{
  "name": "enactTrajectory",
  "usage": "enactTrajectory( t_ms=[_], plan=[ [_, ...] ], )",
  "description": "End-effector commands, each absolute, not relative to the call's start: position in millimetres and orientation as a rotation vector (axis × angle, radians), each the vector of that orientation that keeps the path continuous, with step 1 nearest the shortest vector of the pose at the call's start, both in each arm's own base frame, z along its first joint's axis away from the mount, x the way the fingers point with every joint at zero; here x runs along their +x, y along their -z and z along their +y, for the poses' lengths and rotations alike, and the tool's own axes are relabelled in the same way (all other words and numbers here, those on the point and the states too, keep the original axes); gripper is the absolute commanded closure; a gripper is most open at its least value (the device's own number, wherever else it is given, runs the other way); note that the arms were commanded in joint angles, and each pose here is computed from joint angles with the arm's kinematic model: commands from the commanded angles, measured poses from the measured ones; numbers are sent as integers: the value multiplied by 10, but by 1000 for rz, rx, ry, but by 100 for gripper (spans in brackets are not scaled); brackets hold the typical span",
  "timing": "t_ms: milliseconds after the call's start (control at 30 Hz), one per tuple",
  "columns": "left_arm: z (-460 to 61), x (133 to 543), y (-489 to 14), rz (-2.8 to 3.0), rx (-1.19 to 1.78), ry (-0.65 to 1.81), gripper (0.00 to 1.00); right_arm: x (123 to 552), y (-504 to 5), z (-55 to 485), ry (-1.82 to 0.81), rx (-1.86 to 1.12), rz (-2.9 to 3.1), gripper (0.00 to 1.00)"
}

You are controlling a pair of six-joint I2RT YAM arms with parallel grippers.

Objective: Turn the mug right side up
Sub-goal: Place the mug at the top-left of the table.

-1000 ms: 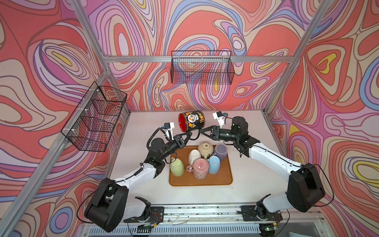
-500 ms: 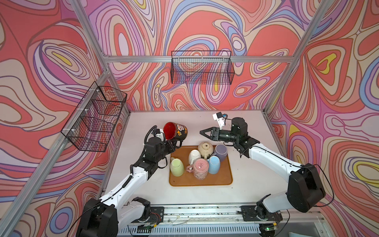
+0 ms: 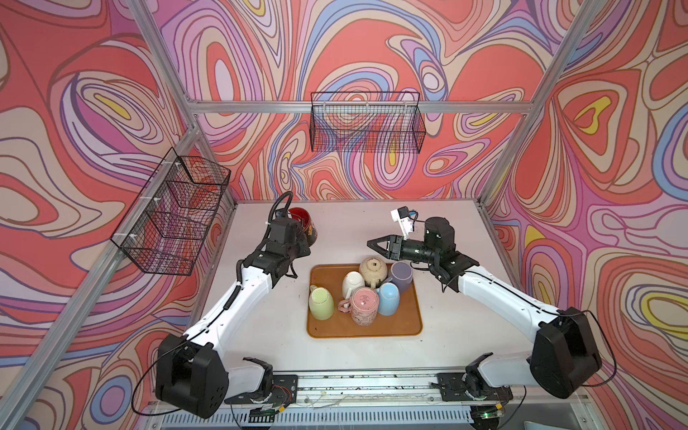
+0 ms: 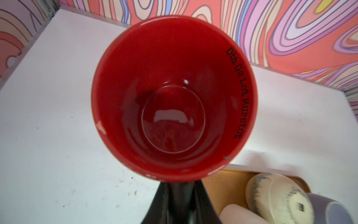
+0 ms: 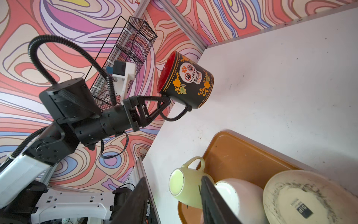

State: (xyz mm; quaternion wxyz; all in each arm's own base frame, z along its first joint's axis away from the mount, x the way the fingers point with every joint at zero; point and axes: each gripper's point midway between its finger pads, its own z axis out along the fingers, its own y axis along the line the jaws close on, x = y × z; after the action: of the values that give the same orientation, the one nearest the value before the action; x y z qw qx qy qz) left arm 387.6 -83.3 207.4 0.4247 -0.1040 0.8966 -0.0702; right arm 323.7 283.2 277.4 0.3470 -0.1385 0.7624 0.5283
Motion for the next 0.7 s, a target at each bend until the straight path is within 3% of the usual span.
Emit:
enactTrajectory(
  t_ms=[0,233,667],
  plan=[
    [-657,4149,-2398,2130,-237,50,100,3174,-2744,2789,-1325,-379,1976,54],
    [-456,4453,-2301,2105,-250,-37,100,3109,-2703,2755,-1312,-393,1980,54],
    [-304,4894,-2025,2045,-159,138,100,3061,-2579,2788,-1356,-408,1988,55]
  ],
)
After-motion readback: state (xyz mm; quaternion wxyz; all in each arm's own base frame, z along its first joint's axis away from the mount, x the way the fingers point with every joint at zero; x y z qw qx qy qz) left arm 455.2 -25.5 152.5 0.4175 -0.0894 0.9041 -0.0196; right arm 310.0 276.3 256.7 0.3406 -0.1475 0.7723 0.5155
